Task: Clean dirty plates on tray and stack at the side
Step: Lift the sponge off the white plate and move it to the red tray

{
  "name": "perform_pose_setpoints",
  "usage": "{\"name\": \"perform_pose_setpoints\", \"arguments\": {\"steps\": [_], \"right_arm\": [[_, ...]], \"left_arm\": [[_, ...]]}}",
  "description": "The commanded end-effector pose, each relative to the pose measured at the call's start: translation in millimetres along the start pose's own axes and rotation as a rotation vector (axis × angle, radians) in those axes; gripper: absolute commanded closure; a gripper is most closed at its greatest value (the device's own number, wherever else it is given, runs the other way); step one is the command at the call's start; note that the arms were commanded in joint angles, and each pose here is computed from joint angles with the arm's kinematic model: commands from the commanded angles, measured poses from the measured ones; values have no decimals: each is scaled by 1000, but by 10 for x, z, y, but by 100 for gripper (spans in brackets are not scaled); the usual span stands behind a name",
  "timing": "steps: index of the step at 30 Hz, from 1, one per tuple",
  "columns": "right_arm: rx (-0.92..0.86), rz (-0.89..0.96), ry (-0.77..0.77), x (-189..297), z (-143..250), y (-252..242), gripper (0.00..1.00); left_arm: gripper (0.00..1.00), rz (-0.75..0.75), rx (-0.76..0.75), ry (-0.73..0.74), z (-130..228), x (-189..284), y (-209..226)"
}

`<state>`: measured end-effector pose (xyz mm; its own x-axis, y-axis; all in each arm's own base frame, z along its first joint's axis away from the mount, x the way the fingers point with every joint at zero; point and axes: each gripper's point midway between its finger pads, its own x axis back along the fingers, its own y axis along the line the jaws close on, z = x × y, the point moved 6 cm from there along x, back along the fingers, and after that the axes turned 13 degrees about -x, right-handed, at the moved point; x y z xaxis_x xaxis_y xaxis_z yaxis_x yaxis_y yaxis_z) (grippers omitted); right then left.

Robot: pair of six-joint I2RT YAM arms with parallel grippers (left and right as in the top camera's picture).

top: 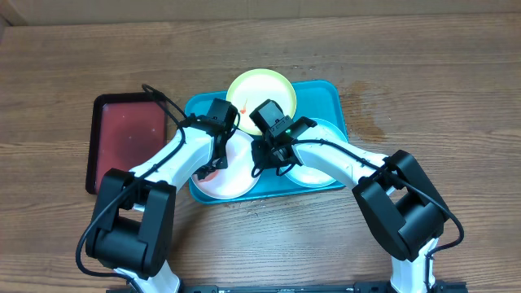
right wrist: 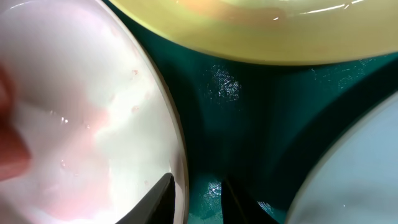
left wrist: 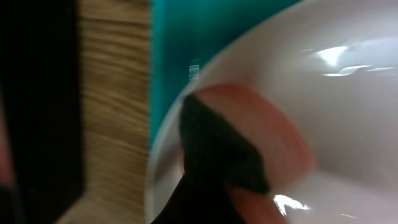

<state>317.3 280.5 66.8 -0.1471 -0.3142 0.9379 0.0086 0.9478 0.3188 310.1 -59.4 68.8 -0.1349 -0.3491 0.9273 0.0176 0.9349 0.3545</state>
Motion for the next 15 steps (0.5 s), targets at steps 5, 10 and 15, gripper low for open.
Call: {"name": "perform_pose_setpoints", "arguments": {"steps": [5,10,15], "right_arm": [[-2,11,14,-54,38,-34,73],[-1,10,13,-54,37,-33,73],[-1,10,13,-54,36,-32,73]], "left_arm": [[96,-123,-4,31,-69,102,174],[96,134,25,38,-181,256,-83],[96,471,-30,49,-189,328,-464]]}}
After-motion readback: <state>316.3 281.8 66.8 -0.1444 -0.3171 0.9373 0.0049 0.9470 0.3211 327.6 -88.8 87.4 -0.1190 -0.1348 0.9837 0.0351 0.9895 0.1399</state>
